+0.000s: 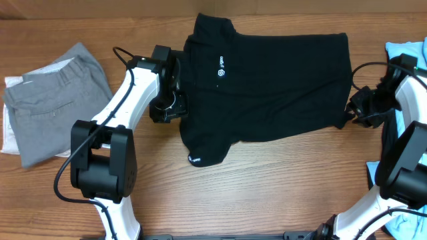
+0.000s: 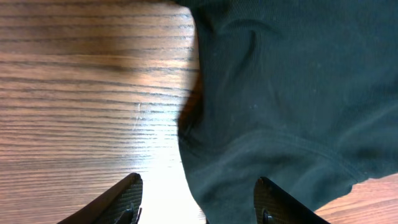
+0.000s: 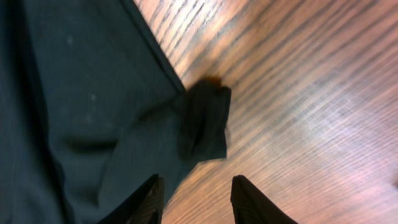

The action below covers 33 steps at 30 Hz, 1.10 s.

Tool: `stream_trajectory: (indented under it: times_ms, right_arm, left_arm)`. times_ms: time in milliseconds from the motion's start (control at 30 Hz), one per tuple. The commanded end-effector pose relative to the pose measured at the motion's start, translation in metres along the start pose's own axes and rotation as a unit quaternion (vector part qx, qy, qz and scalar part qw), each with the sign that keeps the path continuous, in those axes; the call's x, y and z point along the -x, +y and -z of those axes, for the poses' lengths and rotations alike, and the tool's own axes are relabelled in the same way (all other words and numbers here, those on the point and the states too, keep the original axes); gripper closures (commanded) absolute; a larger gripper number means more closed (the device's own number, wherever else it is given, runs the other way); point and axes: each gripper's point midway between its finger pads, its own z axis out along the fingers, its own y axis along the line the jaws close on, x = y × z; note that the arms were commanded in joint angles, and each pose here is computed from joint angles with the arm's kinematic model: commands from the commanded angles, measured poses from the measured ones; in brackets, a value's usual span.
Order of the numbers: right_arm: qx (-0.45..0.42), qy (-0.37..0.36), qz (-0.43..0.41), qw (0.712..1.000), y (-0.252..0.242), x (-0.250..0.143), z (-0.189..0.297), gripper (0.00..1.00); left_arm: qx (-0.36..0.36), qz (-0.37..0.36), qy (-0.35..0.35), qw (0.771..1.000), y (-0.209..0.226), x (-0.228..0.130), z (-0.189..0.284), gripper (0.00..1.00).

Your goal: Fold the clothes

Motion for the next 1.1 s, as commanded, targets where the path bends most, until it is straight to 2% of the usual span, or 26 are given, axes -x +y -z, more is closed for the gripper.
stream_trajectory:
  times_ms: [0, 67, 233, 333, 400, 700, 867, 1067]
  right_arm:
    - [0.005, 0.003, -0.032, 0.999, -0.006, -0.004, -0.015, 0.57]
    - [0.011, -0.006, -0.034, 0.999, -0.006, -0.002, -0.023, 0.54]
    - [0.022, -0.025, -0.039, 0.999, -0.002, 0.007, -0.027, 0.54]
    - [0.025, -0.033, -0.045, 0.998, -0.001, 0.011, -0.027, 0.57]
    - [0.016, -0.038, -0.048, 0.998, -0.004, 0.012, -0.027, 0.67]
    - [-0.001, -0.051, -0.049, 0.997, -0.01, 0.017, -0.028, 0.68]
    - [-0.002, -0.057, -0.049, 0.997, -0.01, 0.02, -0.028, 0.96]
    - [-0.017, -0.059, -0.048, 0.997, -0.016, 0.019, -0.028, 0.96]
  left_arm:
    - [0.013, -0.012, -0.006, 1.0, 0.003, 0.005, -0.001, 0.39]
    - [0.014, -0.012, -0.007, 1.0, 0.003, 0.006, -0.001, 0.39]
    - [0.013, -0.013, -0.011, 1.0, 0.003, 0.008, -0.001, 0.38]
    - [0.013, -0.013, -0.012, 1.0, 0.003, 0.008, -0.001, 0.39]
    - [0.013, -0.013, -0.012, 1.0, 0.003, 0.008, -0.001, 0.39]
    - [0.013, -0.013, -0.011, 1.0, 0.003, 0.008, -0.001, 0.38]
    - [0.014, -0.011, -0.005, 1.0, 0.004, 0.005, -0.001, 0.38]
    - [0.02, -0.007, 0.016, 1.0, 0.007, -0.006, -0.001, 0.38]
